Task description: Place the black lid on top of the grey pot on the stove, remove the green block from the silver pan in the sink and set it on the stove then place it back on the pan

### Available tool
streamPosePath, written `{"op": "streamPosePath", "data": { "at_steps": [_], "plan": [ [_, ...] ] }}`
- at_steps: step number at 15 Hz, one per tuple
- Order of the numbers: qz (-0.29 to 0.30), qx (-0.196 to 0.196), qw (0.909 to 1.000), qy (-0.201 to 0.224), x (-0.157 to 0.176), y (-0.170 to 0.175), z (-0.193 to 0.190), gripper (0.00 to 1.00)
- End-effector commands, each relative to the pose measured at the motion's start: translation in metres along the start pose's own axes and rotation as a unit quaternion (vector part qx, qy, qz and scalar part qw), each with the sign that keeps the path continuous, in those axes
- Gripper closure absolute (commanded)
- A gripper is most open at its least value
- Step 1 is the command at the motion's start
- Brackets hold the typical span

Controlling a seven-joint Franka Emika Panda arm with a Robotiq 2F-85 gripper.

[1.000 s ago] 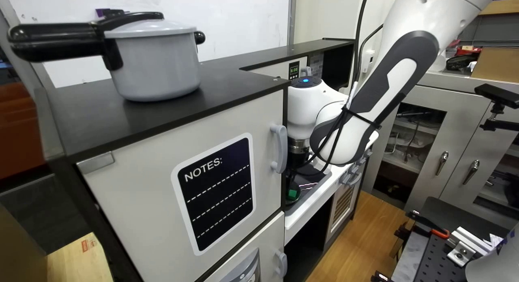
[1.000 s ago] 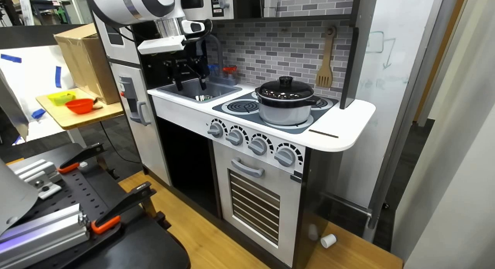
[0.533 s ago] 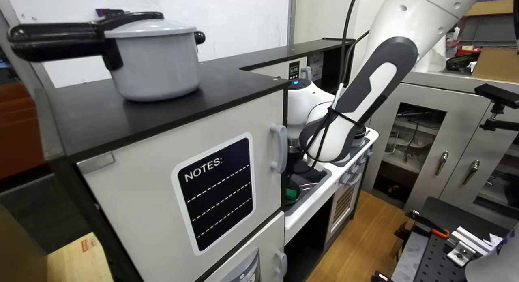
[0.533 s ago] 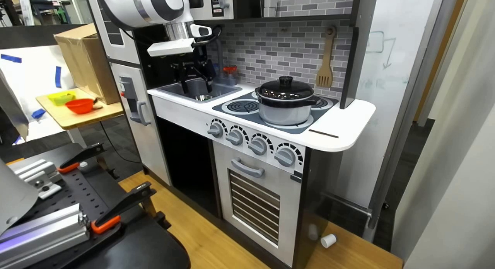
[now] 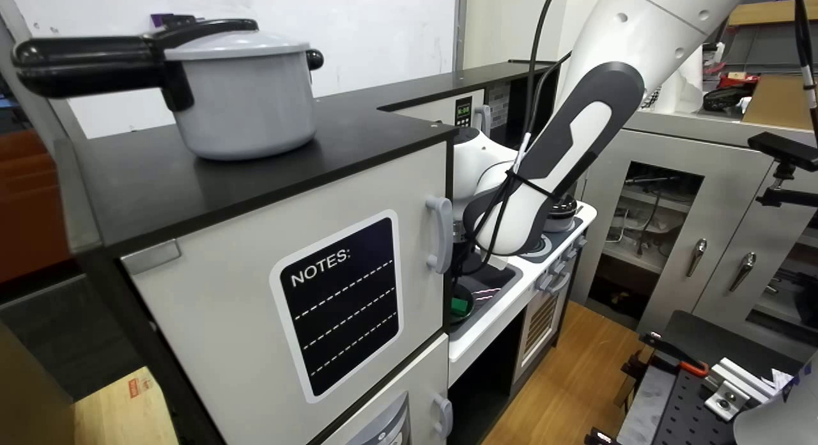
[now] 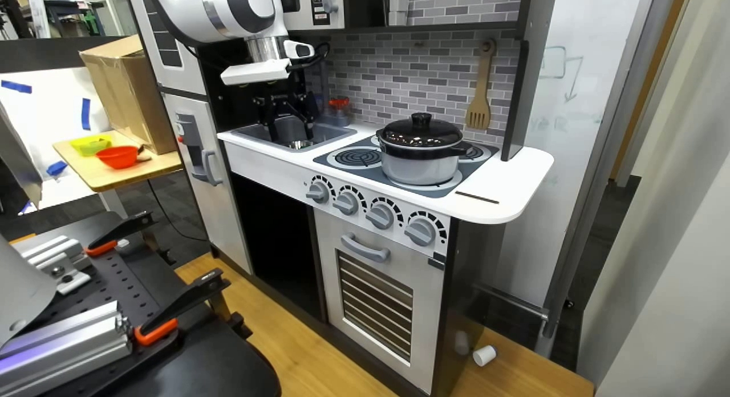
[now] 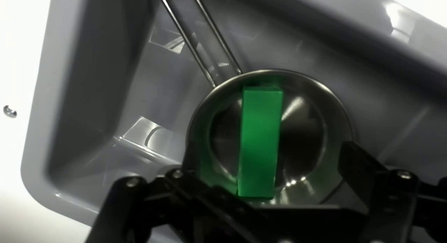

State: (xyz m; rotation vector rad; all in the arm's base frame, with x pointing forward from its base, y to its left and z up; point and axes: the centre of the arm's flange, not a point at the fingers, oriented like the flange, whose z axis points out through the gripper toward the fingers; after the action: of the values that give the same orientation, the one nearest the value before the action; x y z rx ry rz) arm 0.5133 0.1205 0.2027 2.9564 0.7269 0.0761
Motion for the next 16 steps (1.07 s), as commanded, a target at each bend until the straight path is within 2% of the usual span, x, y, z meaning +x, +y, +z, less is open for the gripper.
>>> {"op": "streamPosePath", "data": {
  "at_steps": [1,11,16],
  "plan": [
    [-0.016,0.007,0.9998,-0.01,-0.003,-0.006,-0.001,0.0],
    [-0.02,0.014,0.9995,-0.023,-0.013,-0.013,0.006,0.0],
    [-0.018,0.007,0.9988,-0.044,-0.012,-0.009,0.011,0.0]
  ]
}}
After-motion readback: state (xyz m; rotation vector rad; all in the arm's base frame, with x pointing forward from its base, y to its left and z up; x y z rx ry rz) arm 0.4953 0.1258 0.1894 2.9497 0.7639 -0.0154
